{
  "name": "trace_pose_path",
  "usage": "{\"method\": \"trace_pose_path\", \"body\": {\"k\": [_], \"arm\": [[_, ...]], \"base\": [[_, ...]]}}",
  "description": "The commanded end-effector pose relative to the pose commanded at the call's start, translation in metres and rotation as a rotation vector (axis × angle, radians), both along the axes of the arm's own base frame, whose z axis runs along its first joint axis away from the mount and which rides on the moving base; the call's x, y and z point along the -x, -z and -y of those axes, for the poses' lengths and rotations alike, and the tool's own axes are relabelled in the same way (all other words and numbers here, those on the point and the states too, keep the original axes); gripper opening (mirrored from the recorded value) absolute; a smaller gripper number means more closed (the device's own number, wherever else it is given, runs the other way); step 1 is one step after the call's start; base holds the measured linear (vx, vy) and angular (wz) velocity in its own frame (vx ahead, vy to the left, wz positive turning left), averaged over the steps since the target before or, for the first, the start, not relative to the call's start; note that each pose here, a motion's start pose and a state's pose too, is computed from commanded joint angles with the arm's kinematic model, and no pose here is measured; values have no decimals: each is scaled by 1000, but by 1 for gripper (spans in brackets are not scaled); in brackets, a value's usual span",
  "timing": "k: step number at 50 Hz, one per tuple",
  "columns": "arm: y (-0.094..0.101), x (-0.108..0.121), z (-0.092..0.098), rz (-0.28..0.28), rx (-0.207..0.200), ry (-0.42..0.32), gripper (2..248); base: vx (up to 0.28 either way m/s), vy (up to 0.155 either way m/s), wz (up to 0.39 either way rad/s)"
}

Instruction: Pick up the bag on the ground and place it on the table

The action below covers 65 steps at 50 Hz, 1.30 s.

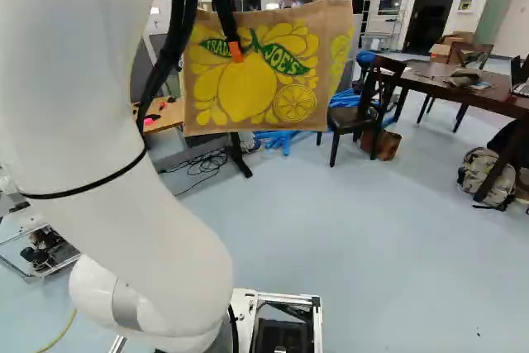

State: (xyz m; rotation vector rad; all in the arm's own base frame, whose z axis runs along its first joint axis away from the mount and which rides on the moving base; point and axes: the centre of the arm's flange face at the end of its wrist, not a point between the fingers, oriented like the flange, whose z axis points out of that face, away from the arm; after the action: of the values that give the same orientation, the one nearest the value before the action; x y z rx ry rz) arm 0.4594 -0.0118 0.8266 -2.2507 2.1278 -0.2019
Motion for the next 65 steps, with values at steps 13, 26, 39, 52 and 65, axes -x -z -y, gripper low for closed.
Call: {"method": "trace_pose_path", "body": {"k": [13, 26, 39, 52, 65], "arm": [[0, 0, 0, 0, 0, 0, 35], [0, 0, 0, 0, 0, 0, 35], [0, 0, 0, 0, 0, 0, 35], [0, 0, 0, 0, 0, 0, 35], [0, 0, 0, 0, 0, 0, 35]], "base": [[12, 0, -1], [110, 1, -12], [164, 1, -17], [168, 0, -17], [168, -2, -19]]}}
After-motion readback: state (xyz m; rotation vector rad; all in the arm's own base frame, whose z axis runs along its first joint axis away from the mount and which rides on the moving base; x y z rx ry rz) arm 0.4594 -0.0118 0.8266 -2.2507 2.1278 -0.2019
